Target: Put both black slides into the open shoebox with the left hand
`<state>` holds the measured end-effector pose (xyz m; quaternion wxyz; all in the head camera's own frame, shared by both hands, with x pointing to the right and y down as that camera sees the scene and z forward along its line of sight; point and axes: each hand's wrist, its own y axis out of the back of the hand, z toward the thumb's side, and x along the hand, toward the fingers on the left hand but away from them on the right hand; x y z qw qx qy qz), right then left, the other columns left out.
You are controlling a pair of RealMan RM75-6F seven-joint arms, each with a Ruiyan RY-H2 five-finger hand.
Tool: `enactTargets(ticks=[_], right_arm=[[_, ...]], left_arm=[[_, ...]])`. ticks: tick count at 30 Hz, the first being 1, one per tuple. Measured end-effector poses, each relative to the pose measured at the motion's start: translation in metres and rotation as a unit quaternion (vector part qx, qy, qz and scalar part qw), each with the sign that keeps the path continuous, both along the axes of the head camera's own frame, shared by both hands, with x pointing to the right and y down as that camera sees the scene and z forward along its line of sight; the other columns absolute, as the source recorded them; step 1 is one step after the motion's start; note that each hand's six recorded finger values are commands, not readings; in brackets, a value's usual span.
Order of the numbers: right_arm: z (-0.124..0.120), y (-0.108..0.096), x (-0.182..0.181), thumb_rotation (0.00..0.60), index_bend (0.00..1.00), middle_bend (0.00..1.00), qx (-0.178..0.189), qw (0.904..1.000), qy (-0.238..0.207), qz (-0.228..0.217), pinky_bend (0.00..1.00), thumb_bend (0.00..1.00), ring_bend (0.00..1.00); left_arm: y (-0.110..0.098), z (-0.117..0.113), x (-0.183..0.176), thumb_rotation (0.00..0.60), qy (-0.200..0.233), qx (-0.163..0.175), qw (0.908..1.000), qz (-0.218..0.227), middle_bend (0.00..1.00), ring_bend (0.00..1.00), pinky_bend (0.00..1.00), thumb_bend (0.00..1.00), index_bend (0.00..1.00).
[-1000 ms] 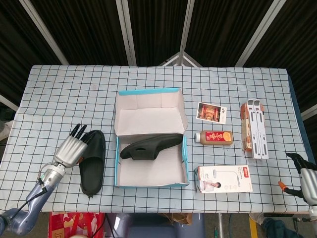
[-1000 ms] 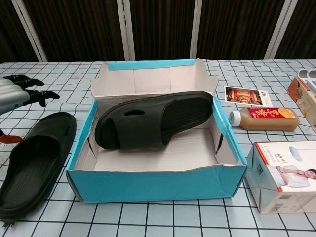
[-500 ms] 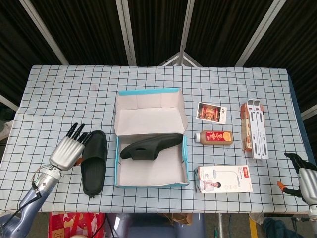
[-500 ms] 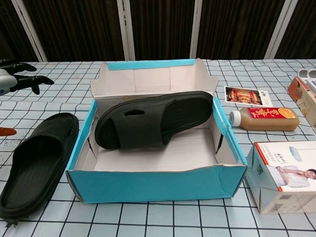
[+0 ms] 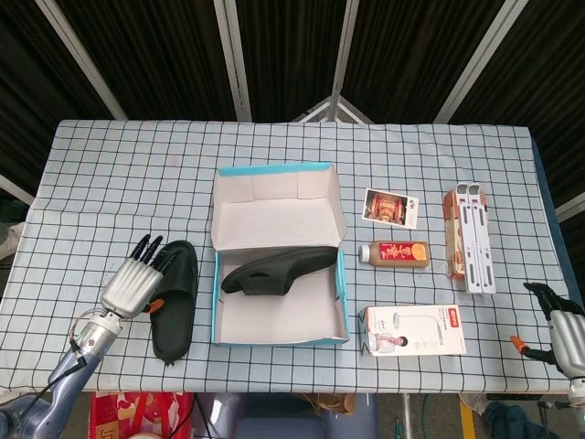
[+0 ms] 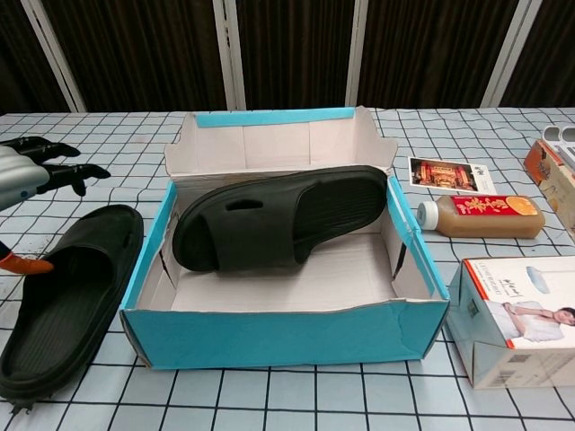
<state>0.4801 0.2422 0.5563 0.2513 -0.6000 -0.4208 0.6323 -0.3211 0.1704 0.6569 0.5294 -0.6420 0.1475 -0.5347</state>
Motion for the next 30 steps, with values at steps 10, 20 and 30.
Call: enactTargets(ticks=[10,20,30], right_arm=[[-0.001,0.001,-0.001,0.600,0.18,0.17,-0.001,1.0000,-0.003,-0.001,0.22,0.23,0.24],[0.002,0.001,-0.001,0.600,0.18,0.17,-0.007,1.0000,0.000,-0.001,0.22,0.23,0.24],[0.004,0.000,0.002,0.600,0.18,0.16,-0.010,0.9999,0.001,0.004,0.22,0.23,0.24]], left_arm=[[0.002,0.011,-0.003,0.467,-0.007,-0.002,1.0000,-0.006,0.22,0.00,0.07,0.25,0.00],[-0.004,0.026,-0.006,0.466,0.009,-0.001,0.9998,-0.019,0.22,0.00,0.07,0.25,0.00],[-0.006,0.041,-0.002,0.468,0.020,-0.007,0.9993,-0.030,0.21,0.00,0.07,0.24,0.00]])
